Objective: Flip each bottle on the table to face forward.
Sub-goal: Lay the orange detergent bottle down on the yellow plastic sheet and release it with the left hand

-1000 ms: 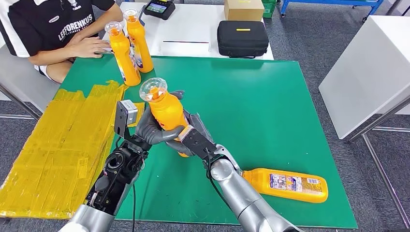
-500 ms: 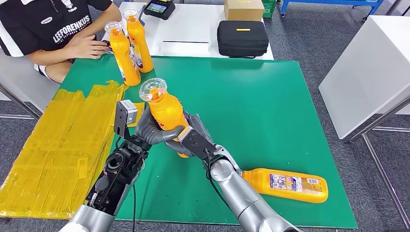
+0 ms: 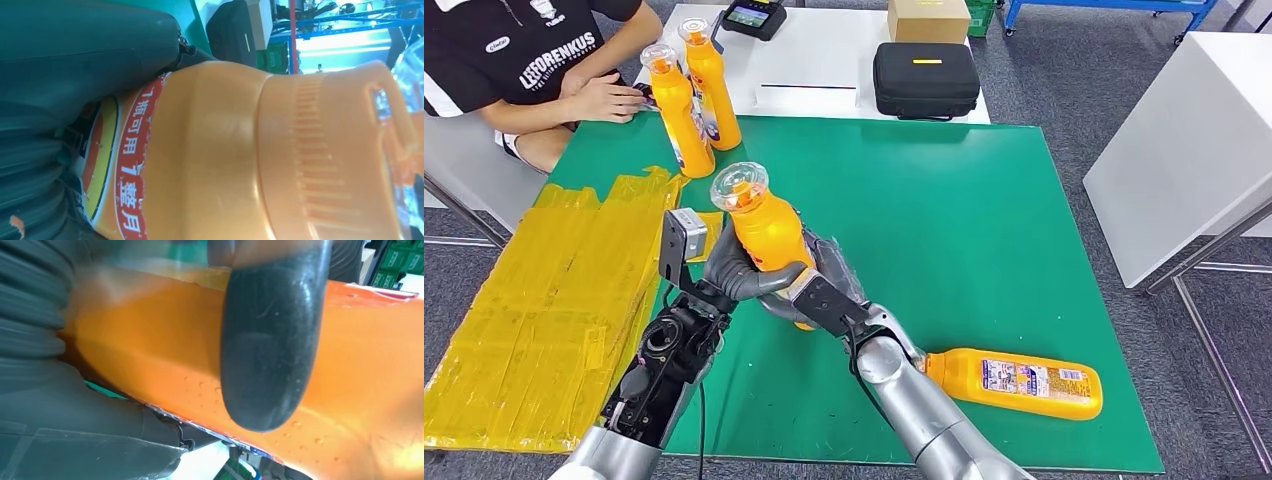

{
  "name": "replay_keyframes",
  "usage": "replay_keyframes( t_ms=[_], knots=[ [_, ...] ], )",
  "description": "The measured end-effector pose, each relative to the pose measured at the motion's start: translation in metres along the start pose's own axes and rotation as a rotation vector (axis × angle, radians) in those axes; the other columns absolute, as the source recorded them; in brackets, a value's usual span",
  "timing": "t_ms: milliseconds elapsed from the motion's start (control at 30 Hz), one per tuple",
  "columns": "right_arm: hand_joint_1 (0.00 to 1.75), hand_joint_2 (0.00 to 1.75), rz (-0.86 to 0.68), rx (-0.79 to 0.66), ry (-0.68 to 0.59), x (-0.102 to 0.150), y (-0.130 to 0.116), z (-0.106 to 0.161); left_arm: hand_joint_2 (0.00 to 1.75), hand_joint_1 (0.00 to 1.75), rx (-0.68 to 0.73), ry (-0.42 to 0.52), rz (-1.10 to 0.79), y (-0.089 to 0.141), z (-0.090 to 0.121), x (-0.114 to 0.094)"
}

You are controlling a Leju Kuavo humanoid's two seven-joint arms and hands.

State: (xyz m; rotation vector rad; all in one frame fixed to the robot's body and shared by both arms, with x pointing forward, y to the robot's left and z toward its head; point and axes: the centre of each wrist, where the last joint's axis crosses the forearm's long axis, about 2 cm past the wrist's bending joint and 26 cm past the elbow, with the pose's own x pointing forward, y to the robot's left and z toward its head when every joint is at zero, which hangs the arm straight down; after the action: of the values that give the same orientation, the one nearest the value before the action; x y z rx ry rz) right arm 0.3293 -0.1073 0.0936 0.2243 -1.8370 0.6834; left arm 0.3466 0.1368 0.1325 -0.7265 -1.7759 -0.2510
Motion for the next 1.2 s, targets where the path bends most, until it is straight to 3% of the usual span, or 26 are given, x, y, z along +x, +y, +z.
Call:
replay_keyframes(
  t_ms=[433, 567, 1033, 1200],
  knots=[
    [0.00, 1.75, 0.152, -0.104, -0.036, 0.017, -0.009, 0.027, 1.75, 1.75, 0.037, -0.026, -0.036, 0.001, 0.000, 0.002],
    [0.00, 1.75, 0.197, -0.156, -0.087, 0.029, -0.015, 0.034, 1.75, 1.75, 0.136, -0.002, -0.125, 0.017, 0.005, 0.004],
    [0.00, 1.75, 0.245, -0.213, -0.165, 0.047, -0.025, 0.043, 1.75, 1.75, 0.251, 0.025, -0.219, 0.041, 0.017, 0.004],
    [0.00, 1.75, 0.268, -0.255, -0.193, 0.055, -0.029, 0.052, 1.75, 1.75, 0.361, 0.054, -0.424, 0.055, 0.024, 0.005]
  ],
)
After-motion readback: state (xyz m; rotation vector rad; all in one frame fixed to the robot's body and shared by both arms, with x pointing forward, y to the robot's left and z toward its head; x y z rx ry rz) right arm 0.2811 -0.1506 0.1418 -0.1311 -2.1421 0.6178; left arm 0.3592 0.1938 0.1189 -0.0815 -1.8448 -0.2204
